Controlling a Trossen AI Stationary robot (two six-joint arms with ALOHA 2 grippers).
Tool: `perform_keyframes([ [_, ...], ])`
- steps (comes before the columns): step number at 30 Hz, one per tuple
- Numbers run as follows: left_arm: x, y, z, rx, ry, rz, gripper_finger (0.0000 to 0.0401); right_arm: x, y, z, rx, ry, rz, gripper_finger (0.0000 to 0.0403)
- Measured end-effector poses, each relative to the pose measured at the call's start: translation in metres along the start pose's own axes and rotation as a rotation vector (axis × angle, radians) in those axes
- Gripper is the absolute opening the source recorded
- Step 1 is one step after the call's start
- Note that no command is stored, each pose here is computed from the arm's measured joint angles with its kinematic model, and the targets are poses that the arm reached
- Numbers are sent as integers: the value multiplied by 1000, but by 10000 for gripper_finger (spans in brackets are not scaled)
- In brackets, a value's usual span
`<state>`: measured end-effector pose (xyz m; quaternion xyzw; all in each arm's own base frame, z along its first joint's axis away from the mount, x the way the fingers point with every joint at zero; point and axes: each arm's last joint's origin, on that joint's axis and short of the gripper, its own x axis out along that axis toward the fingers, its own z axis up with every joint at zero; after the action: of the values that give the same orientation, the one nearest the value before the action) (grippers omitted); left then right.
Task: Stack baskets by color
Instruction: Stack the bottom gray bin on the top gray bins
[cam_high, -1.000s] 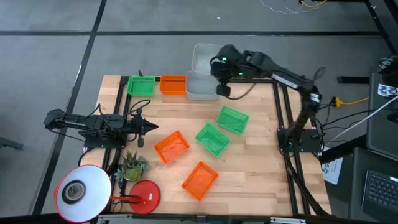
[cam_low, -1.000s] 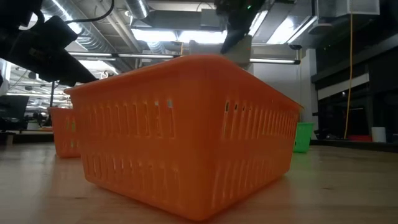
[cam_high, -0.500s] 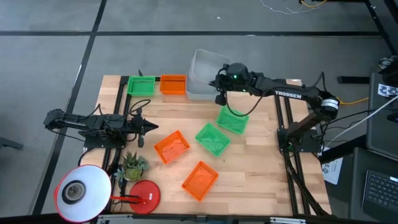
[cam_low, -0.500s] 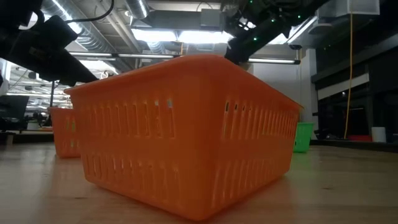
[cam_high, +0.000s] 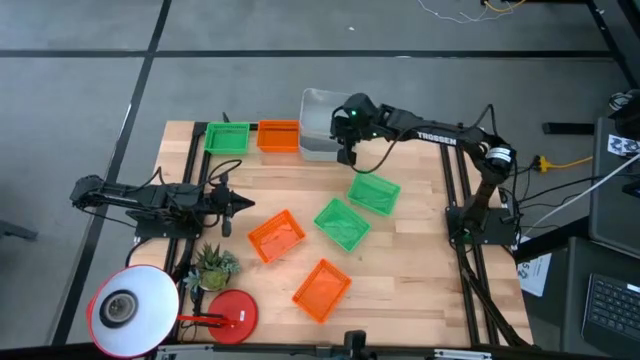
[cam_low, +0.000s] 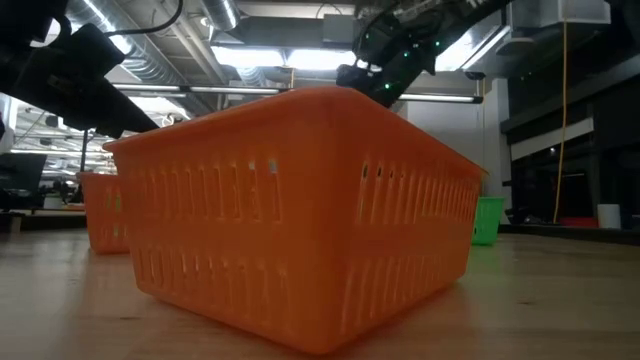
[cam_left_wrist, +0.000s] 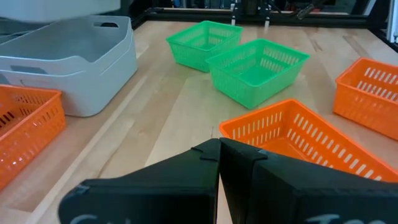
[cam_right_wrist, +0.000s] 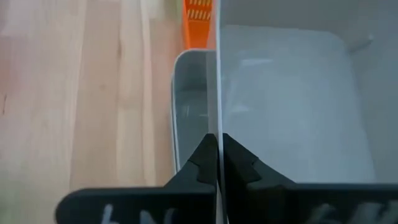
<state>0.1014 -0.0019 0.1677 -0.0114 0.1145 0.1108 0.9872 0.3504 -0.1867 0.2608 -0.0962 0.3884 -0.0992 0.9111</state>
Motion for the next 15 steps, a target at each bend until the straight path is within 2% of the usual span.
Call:
perform_keyframes([
  [4,0,0,0,0,1,0,0,8,4,-9,0,21,-5,0],
  [15,0,0,0,6,1,0,0,10,5,-11,3,36,10,0],
])
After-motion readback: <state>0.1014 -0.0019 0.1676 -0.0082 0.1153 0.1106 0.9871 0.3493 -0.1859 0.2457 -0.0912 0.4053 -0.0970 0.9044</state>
